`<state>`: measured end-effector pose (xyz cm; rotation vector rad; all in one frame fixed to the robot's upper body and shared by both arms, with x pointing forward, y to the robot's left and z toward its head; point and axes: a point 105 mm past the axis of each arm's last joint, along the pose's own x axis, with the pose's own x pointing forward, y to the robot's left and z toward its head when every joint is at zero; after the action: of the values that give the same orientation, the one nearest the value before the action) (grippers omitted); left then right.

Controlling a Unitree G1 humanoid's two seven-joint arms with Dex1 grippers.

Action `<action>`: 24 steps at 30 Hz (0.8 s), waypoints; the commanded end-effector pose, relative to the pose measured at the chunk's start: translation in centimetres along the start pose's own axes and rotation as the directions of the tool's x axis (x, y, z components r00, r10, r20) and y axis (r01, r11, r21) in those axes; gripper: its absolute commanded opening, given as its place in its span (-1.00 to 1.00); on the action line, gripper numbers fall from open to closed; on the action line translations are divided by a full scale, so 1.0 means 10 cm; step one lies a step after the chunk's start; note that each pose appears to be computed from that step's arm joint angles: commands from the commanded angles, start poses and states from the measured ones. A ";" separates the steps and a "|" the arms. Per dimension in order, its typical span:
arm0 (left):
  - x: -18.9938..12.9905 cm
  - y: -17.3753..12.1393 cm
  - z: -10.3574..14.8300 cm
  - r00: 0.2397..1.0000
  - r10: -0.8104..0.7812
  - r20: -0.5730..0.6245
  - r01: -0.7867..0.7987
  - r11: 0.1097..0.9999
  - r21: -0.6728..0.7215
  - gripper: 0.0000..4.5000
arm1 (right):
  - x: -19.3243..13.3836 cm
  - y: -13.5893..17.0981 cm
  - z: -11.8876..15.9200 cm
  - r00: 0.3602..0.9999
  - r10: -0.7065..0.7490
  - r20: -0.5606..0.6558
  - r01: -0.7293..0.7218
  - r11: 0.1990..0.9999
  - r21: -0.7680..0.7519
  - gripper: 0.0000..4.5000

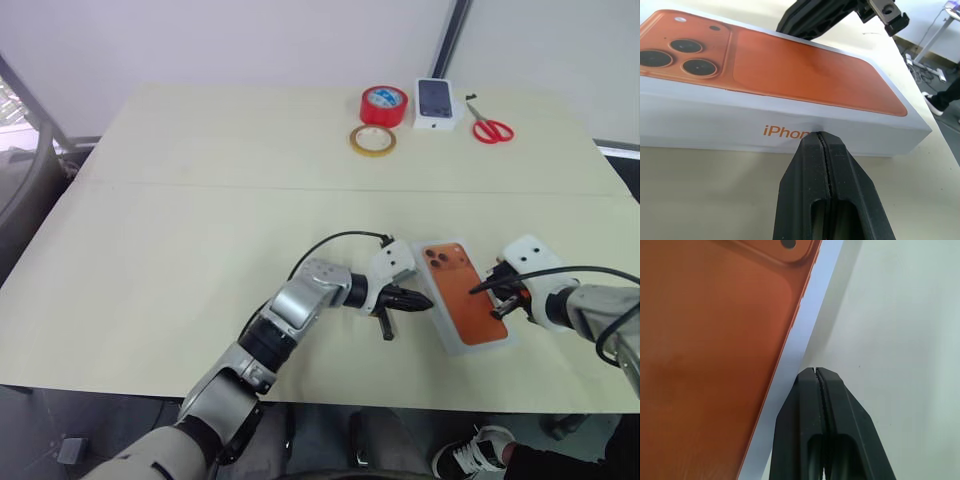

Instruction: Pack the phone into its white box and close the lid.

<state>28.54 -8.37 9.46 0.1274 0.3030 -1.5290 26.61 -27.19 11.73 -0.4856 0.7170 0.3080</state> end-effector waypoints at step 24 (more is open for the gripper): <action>-0.17 0.50 0.26 0.975 0.223 -0.014 -0.219 0.966 0.136 -1.00 | -0.42 0.40 0.02 0.974 0.150 0.168 -0.147 0.989 -0.032 -0.98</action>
<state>33.00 -8.53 11.17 0.3153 0.2253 -1.3660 21.42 -24.11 12.20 -0.3946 0.6599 0.5144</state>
